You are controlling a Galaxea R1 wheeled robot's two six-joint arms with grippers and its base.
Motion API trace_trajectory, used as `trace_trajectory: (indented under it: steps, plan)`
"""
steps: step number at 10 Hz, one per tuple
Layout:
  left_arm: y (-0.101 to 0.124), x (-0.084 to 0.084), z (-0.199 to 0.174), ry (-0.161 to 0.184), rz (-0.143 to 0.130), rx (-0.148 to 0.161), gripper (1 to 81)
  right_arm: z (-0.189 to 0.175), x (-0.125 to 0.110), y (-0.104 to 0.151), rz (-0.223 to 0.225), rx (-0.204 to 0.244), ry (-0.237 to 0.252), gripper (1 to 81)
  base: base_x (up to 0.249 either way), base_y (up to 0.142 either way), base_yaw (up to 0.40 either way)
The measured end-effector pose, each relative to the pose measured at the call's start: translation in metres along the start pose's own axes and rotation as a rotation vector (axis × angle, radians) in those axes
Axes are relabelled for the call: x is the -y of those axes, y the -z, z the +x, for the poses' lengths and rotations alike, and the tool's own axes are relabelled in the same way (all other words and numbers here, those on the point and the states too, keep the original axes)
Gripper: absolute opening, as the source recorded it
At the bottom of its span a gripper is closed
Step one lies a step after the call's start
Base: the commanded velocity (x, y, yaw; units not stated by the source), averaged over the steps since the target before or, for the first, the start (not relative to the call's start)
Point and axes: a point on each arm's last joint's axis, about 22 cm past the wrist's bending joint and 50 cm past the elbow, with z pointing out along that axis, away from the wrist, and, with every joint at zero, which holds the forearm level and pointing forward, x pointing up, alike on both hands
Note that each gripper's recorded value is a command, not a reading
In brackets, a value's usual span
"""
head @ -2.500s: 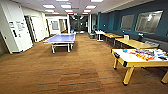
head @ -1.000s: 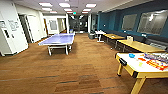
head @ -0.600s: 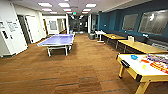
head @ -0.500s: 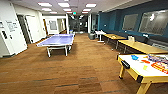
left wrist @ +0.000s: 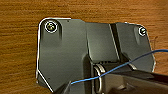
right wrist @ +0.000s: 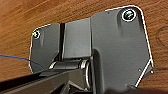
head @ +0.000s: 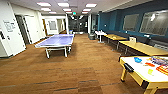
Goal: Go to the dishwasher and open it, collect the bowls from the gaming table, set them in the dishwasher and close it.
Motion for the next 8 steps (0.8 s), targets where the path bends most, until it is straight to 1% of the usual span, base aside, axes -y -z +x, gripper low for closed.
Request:
trace_trajectory:
  steps: [8]
  plan:
    - [-0.0004,-0.0021,-0.0010,0.001,-0.003,0.001,81.1,0.0021,-0.0006,-0.0002,-0.002,-0.002,0.002,81.1,0.207,0.000,0.000]
